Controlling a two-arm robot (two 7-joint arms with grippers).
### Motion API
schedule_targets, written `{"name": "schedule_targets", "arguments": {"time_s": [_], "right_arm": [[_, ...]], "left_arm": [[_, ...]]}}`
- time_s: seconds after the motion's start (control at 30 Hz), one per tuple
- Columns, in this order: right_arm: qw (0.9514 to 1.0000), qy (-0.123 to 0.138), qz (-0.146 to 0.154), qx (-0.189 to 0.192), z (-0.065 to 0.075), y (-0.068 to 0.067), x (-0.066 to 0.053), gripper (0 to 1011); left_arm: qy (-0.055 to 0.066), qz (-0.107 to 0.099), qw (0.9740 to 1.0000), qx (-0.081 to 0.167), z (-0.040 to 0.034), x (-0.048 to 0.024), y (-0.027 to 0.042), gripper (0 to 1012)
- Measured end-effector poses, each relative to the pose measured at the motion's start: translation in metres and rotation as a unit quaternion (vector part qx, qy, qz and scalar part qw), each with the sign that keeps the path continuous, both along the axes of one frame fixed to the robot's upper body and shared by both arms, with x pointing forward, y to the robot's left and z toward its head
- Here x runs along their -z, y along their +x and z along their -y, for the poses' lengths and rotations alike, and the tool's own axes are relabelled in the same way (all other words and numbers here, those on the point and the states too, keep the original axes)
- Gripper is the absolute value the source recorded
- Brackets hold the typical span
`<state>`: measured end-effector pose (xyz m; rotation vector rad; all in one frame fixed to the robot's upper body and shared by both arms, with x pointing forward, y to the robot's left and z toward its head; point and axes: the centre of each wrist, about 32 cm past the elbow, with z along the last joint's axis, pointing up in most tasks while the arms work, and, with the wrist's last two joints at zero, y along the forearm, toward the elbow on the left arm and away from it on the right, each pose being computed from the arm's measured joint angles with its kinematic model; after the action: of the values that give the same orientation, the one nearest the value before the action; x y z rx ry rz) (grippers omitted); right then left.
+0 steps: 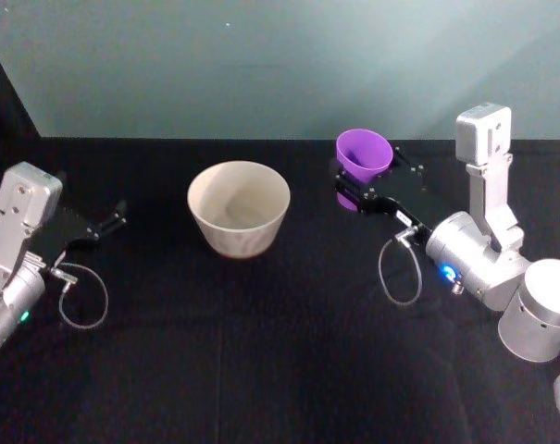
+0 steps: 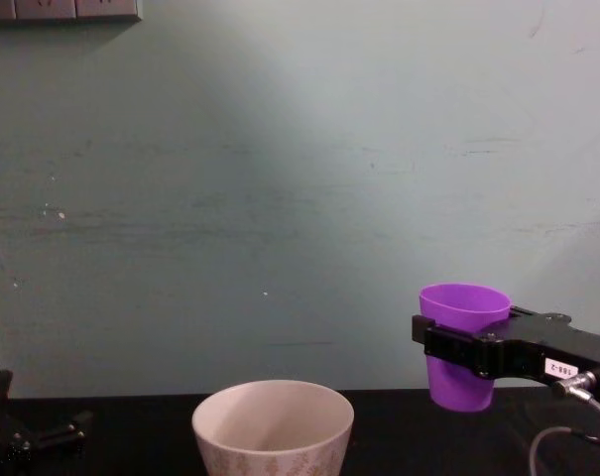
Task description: Pick up the cup and pour the mung beans from the cup into the bowl.
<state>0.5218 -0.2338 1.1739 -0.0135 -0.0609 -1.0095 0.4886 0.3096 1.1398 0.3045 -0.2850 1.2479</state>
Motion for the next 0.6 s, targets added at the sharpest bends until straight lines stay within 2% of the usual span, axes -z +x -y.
{"name": "schedule_targets", "arguments": {"time_s": [0.6], "right_arm": [[1.0000,0.000,0.000,0.000,0.0000,0.0000,0.0000,731]], "left_arm": [[0.000,0.000,1.0000,0.000,0.0000,0.0000,0.0000,1000]]}}
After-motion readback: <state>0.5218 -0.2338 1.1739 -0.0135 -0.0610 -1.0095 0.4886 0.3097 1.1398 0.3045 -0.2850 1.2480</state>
